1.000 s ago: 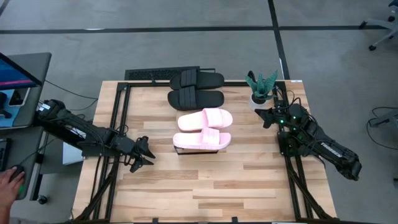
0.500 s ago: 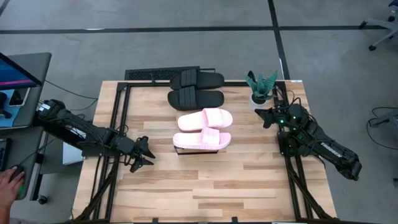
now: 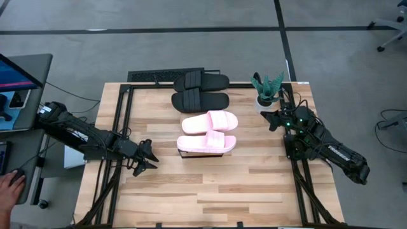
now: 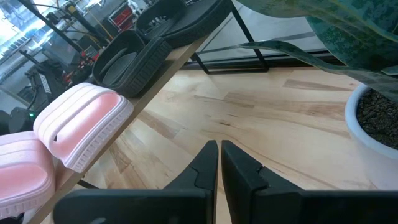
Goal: Pick and place slides into the shelf
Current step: Return to Home Position
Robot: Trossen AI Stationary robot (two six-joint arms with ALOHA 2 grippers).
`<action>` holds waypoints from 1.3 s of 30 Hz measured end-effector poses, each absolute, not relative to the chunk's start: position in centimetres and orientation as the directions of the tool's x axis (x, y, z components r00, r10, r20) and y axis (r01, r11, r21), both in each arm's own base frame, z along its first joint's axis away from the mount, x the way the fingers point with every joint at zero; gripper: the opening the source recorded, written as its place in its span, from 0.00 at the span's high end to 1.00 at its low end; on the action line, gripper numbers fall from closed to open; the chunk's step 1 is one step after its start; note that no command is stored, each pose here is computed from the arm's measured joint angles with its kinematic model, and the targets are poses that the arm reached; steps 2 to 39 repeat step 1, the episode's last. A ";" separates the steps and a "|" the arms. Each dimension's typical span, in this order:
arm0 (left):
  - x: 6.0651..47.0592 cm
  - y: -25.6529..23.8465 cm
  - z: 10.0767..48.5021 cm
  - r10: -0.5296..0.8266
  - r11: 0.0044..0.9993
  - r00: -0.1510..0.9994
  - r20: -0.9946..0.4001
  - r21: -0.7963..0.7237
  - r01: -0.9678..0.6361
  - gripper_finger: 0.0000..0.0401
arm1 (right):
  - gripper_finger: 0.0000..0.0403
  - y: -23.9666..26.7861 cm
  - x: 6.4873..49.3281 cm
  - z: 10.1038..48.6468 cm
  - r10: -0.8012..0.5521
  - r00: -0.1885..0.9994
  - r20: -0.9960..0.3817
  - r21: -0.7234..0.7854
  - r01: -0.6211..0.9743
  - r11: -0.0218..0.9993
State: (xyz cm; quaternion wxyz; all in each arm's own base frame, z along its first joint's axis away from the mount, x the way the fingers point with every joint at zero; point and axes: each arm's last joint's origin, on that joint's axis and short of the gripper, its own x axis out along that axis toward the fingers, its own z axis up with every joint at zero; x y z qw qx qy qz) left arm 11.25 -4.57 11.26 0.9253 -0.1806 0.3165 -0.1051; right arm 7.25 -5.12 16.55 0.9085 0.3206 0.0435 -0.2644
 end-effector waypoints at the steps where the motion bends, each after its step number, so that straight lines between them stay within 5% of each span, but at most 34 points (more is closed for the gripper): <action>1: 11.3 -4.6 11.3 -0.309 0.913 0.778 -0.547 -0.401 0.081 0.59 | 0.97 -5.1 7.2 16.6 -0.453 0.856 -0.248 0.560 0.508 0.655; 39: 11.3 -4.6 11.3 -0.309 0.913 0.778 -0.547 -0.401 0.081 0.59 | 0.97 -5.1 7.2 16.6 -0.453 0.856 -0.248 0.560 0.508 0.655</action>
